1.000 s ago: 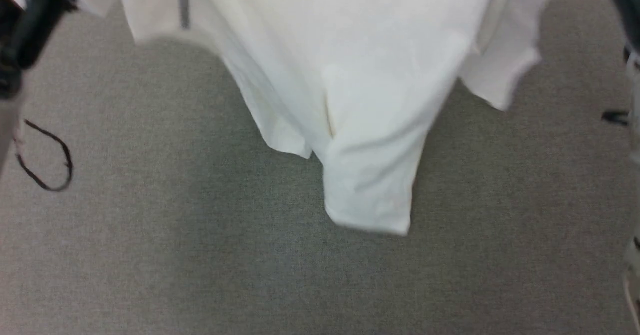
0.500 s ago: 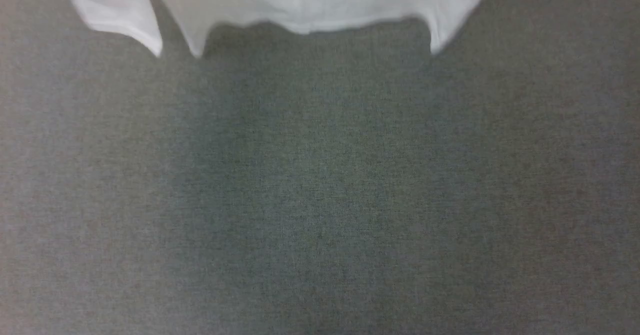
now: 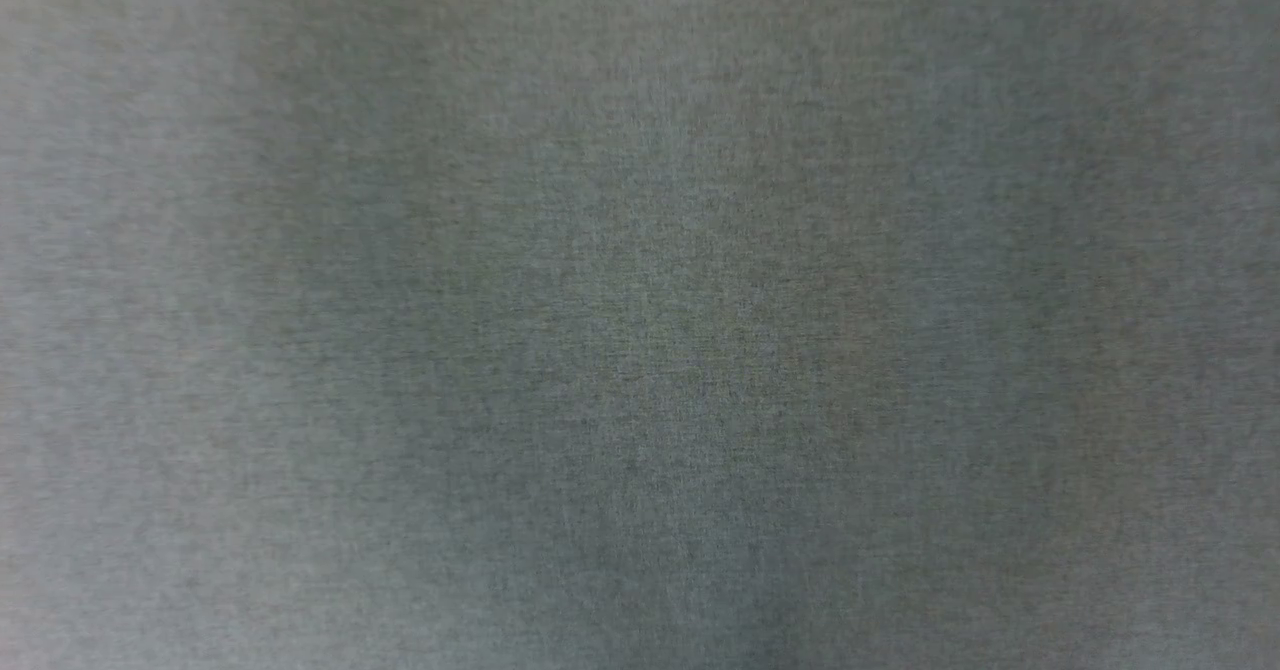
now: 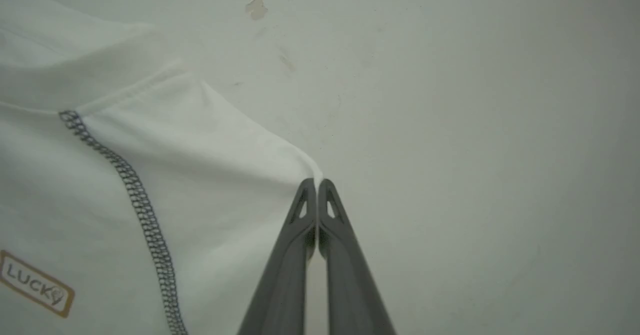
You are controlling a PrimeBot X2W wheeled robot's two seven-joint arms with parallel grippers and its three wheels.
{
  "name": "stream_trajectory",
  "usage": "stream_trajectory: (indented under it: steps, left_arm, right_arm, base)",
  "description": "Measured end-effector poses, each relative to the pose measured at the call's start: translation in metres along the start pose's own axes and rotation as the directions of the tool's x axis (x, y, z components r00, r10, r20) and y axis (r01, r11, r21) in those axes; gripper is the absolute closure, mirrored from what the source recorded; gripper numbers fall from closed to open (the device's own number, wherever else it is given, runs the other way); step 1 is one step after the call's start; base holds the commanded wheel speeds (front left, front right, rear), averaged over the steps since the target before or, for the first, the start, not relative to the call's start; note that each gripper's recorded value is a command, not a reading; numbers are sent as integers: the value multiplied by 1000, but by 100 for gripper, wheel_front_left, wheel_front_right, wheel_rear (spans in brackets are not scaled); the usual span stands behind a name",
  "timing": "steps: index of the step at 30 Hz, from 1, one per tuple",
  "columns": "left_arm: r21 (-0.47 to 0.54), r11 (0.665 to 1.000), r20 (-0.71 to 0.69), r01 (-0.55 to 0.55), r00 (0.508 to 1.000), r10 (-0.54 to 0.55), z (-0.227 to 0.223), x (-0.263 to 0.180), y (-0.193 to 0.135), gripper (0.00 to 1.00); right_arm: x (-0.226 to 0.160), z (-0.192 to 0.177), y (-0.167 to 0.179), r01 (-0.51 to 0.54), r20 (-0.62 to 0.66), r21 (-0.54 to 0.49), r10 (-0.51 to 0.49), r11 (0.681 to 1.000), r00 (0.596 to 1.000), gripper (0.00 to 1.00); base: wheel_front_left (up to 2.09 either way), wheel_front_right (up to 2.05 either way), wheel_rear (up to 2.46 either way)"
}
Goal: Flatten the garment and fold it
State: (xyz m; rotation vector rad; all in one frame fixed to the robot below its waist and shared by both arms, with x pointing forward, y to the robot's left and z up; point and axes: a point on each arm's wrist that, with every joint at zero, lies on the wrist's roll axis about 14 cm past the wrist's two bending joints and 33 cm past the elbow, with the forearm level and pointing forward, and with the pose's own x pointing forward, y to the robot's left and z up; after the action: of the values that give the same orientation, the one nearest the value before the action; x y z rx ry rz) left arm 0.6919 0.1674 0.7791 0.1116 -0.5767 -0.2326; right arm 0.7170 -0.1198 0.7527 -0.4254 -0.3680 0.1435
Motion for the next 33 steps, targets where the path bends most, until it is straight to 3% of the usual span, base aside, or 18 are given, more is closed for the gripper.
stream_trajectory:
  steps: [8, 19, 26, 33]
  left_arm:
    - [-31, 1000, 0, 3, 1000, -3, -59, 4, -10, 100]
    - [-82, 995, -118, 61, 991, -70, -130, -33, -17, 100]
    - [-145, 983, -127, 115, 983, -134, -122, -68, -33, 100]
    - [-188, 974, -142, 129, 977, -157, -105, -123, -48, 100]
  right_arm:
    - [14, -54, 11, -5, -38, -33, 3, 999, 999, 100]
    - [4, -104, 59, -101, -66, 64, 105, 993, 992, 100]
    - [-25, -95, 73, -144, -29, 184, 152, 972, 988, 100]
    - [-82, -91, 72, -150, -37, 284, 168, 947, 985, 100]
  base:
    - [0, 0, 0]
    - [0, 0, 0]
    - [0, 0, 0]
    - [0, 0, 0]
